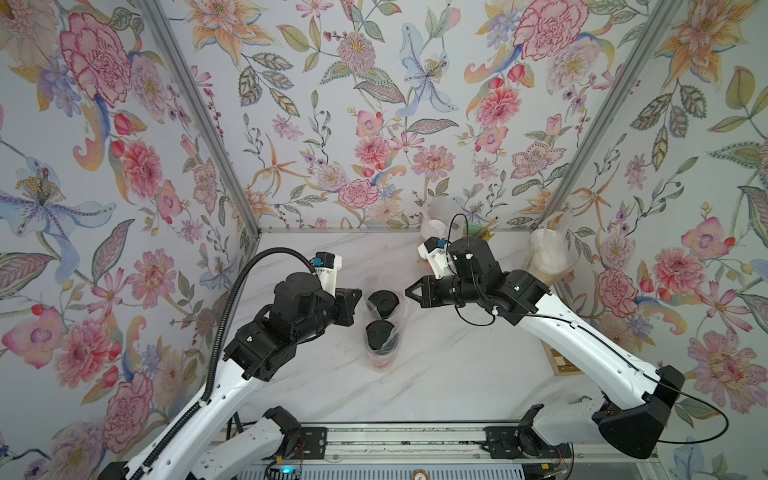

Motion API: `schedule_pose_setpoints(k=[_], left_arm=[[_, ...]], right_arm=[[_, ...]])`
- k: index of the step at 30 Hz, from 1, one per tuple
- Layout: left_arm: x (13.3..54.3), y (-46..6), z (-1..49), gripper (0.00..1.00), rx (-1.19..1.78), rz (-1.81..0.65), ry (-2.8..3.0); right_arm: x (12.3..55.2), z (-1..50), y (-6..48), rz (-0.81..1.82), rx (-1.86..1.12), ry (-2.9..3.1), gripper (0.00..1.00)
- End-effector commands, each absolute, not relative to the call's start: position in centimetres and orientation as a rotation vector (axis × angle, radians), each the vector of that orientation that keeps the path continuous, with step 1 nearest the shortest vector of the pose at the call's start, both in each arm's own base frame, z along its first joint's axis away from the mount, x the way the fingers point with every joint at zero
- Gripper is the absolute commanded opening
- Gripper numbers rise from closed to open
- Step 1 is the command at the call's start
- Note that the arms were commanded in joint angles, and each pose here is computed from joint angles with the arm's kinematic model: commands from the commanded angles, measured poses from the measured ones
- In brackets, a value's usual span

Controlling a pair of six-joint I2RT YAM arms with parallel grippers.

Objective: Pack milk tea into plastic carrier bags
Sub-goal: Adjust the plastic carrier bag at the center of the board.

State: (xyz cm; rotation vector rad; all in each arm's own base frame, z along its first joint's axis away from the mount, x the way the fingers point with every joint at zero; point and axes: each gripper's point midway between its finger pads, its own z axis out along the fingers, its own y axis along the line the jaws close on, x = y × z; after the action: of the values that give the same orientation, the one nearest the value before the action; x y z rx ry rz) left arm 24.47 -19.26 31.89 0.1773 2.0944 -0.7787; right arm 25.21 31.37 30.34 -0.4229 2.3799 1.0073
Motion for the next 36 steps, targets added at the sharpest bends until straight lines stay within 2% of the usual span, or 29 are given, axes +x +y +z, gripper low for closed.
schedule_pose_setpoints(k=[1,8,11,15,19,23,30,36], left_arm=[[25.2,-19.1,31.7,0.0,0.174,-0.762,2.073],[25.1,-19.5,30.4,0.01,0.185,-0.782,2.109],[25.3,-19.3,29.8,0.06,0.181,-0.762,2.126],[26.1,-18.5,29.7,0.19,0.188,-0.684,2.14],[27.5,-17.7,30.3,0.44,0.215,-0.602,2.137],[29.3,-18.0,30.1,0.59,0.278,-0.597,2.151],[32.1,-19.8,29.6,0.59,0.368,-0.651,2.157],[34.0,-20.1,29.5,0.52,0.381,-0.647,2.153]], right_arm=[[26.7,29.1,30.8,0.922,-0.412,2.396,0.0],[27.1,27.7,30.9,0.914,-0.421,2.431,0.0],[27.1,28.1,31.0,0.927,-0.424,2.425,0.09],[27.3,28.6,31.1,0.935,-0.43,2.412,0.23],[27.8,28.7,31.3,0.933,-0.432,2.409,0.34],[28.7,28.6,31.9,0.929,-0.432,2.411,0.48],[30.9,27.1,32.3,0.887,-0.407,2.444,0.5],[32.2,26.8,32.8,0.861,-0.4,2.442,0.39]])
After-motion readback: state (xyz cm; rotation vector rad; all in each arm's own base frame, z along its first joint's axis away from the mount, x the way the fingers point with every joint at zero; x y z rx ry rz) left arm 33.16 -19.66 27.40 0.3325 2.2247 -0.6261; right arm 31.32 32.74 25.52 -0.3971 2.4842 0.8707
